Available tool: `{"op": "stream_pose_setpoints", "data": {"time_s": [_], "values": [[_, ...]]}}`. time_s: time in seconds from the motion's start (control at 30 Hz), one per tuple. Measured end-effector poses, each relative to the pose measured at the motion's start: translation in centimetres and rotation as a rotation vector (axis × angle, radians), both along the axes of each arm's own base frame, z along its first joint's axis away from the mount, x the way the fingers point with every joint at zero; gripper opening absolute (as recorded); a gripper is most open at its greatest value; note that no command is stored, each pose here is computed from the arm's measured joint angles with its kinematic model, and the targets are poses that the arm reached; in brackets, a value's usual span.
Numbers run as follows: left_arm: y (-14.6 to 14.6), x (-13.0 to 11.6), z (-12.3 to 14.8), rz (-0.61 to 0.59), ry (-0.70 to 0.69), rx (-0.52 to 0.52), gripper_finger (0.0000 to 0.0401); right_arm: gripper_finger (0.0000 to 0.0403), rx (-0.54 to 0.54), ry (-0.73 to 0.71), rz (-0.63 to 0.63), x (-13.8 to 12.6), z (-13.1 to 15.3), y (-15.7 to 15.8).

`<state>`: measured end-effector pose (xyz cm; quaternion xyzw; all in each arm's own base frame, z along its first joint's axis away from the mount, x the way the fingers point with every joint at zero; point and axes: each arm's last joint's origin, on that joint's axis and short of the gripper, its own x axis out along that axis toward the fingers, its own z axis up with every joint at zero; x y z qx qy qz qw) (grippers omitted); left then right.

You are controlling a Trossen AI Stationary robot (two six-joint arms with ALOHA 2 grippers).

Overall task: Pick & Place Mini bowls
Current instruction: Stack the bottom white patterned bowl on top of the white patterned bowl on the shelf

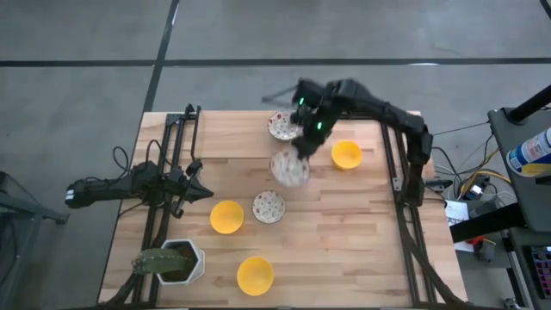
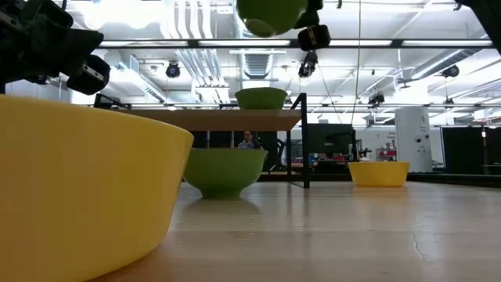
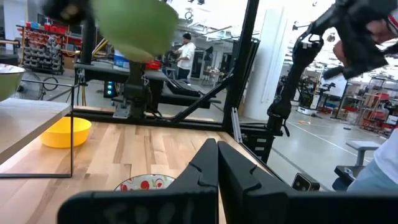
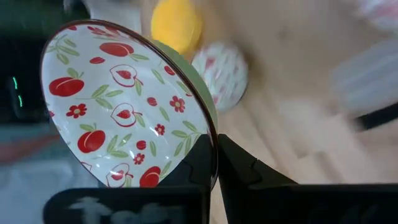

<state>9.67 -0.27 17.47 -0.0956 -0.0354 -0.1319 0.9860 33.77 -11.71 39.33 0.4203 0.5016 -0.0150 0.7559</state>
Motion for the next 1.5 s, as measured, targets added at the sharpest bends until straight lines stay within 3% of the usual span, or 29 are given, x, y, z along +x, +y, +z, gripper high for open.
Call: {"op": "stream_pose_setpoints", "data": {"time_s": [0.13, 0.27, 0.57, 0.93, 1.5], "values": [[0.0, 0.0, 0.0, 0.0, 0.0, 0.0, 0.0, 0.0011, -0.093, -0.038, -0.139, -1.7, 1.9, -3.2], [0.0, 0.0, 0.0, 0.0, 0.0, 0.0, 0.0, 0.0012, -0.113, -0.065, -0.255, -3.4, 2.9, -6.0], [0.0, 0.0, 0.0, 0.0, 0.0, 0.0, 0.0, 0.0012, -0.15, -0.064, -0.419, -4.7, 2.2, -10.4], [0.0, 0.0, 0.0, 0.0, 0.0, 0.0, 0.0, 0.0013, -0.112, 0.062, -0.431, -1.9, -2.5, -13.0], [0.0, 0.0, 0.0, 0.0, 0.0, 0.0, 0.0, 0.0013, -0.065, 0.145, -0.428, -1.0, -4.9, -13.8]]}}
